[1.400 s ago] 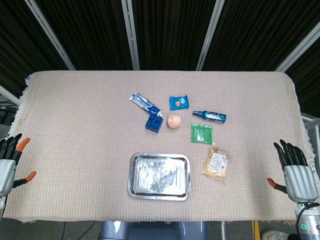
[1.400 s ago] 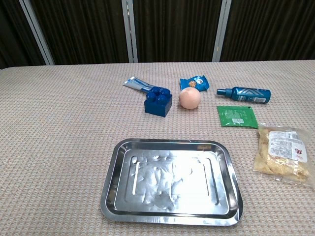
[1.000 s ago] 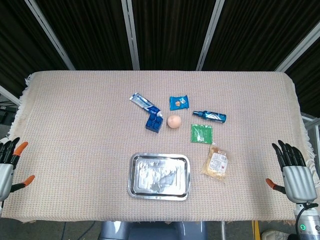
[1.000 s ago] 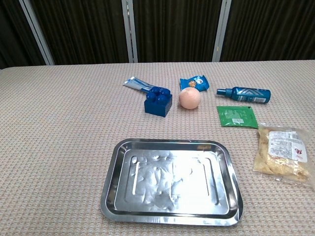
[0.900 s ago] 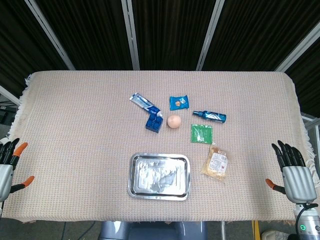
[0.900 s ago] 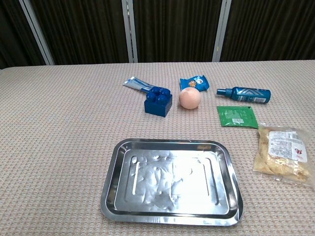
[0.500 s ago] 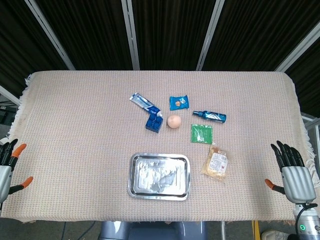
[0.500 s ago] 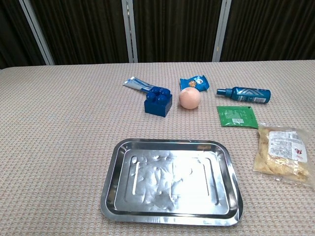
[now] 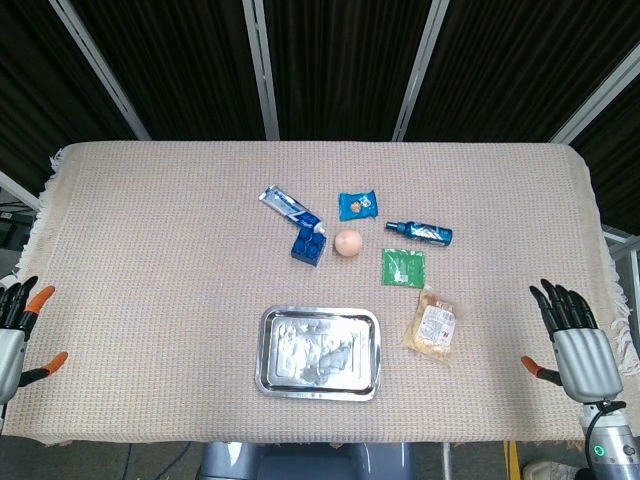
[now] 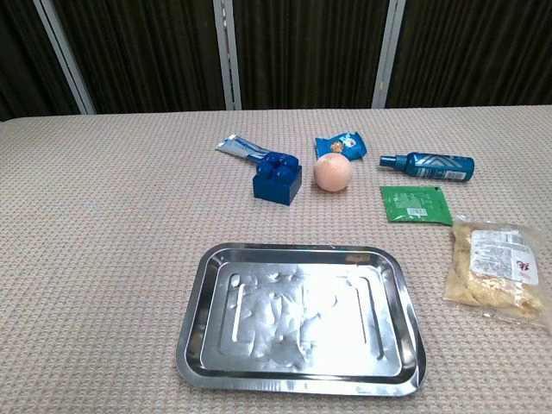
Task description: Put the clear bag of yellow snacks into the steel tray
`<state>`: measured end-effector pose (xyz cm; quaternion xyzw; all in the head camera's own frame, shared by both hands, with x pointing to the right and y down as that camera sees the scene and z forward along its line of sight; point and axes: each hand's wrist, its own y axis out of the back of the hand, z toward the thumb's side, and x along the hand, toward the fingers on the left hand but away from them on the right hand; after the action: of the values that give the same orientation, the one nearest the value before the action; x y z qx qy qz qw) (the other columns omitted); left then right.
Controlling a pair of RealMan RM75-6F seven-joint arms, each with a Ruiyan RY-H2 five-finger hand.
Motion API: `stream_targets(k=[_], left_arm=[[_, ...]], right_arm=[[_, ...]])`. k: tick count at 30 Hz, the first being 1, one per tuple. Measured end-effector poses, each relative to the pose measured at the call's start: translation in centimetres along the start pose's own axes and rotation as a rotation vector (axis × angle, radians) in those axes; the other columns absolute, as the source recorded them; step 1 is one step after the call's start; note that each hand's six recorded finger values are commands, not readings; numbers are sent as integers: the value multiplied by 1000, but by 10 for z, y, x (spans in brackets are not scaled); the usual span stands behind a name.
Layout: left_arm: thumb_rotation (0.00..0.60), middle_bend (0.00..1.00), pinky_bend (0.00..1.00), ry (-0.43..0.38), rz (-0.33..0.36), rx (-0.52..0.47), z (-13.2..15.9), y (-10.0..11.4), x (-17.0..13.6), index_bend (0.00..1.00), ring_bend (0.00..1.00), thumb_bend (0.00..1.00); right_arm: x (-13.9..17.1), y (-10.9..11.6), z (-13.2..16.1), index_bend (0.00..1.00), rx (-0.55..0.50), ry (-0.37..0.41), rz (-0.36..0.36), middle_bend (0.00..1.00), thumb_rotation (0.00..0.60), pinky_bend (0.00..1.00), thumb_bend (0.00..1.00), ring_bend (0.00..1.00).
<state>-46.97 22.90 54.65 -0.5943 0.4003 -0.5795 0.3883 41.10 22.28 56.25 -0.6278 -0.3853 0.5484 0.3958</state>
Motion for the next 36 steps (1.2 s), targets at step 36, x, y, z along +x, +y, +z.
stream_targets(k=[36], left_arm=[[600, 0, 0, 29, -56, -1, -8, -11, 8, 92, 0, 120]], right_arm=[[-96, -97, 135, 0, 97, 340, 492, 0, 600, 85, 0, 0]])
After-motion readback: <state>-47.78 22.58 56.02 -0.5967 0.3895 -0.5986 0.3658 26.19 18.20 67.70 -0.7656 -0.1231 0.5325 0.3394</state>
